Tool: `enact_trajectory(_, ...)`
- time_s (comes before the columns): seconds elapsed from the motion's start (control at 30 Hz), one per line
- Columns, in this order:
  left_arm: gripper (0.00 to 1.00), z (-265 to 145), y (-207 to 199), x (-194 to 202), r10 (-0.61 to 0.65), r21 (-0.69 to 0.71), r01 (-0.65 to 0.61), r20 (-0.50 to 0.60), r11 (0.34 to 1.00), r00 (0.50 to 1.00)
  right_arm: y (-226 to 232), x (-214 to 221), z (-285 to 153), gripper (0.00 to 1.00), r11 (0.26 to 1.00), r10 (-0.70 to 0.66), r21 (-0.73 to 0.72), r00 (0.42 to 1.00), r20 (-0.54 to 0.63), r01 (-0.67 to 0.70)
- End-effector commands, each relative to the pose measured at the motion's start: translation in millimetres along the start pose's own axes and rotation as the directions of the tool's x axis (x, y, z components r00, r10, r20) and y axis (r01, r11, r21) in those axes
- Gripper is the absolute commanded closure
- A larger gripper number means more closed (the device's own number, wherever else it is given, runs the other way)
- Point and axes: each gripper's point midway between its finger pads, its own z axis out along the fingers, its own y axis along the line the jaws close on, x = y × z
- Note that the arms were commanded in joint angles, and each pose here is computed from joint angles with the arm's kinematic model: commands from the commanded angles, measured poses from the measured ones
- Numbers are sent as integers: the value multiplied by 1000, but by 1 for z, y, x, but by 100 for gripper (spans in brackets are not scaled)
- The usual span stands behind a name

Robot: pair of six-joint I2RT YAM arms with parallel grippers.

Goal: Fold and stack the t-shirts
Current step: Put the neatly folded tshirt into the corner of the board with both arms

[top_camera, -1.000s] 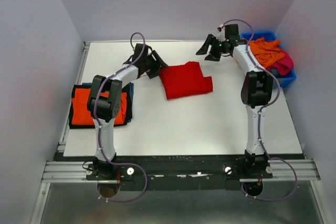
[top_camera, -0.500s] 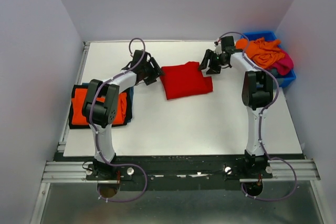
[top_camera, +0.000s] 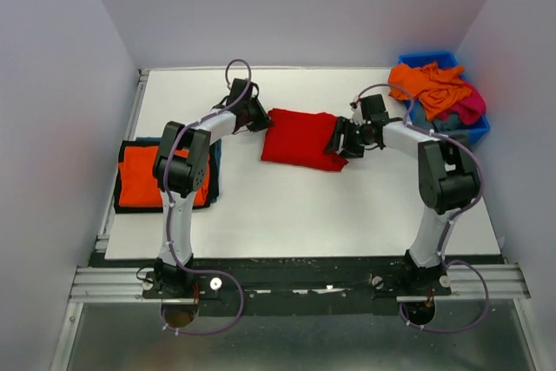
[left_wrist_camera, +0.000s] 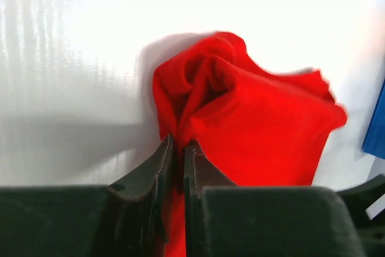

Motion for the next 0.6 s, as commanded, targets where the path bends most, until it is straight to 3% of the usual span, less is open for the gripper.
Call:
enact_trajectory(0.0,83,1,-10,4,64,86,-62,-29,994,997,-7,21,-17,27,999,20,47,998,58,-22)
enact_trajectory(0.07,89,-4,-11,19,82,142,-73,-58,987,995,-12,23,-22,25,997,11,79,999,50,-15)
enact_trajectory(0.23,88,-11,0,32,153,161,-142,-58,977,987,-20,2,-26,18,991,40,123,994,102,-53)
enact_trajectory(0.27,80,-13,-1,32,163,172,-151,-56,973,985,-24,-3,-24,18,988,63,133,992,108,-78)
enact_trajectory(0.33,49,-19,-11,26,165,211,-156,-24,965,986,-28,-14,-20,18,986,88,130,989,120,-104)
enact_trajectory(0.37,41,-21,-12,23,160,209,-155,-8,966,987,-29,-20,-17,19,985,97,130,987,126,-113)
enact_trajectory(0.43,36,-21,-11,18,148,183,-147,8,972,989,-33,-29,-9,20,981,106,151,986,128,-125)
enact_trajectory(0.57,35,-15,-12,12,146,172,-144,3,975,989,-33,-42,6,26,983,101,146,989,106,-116)
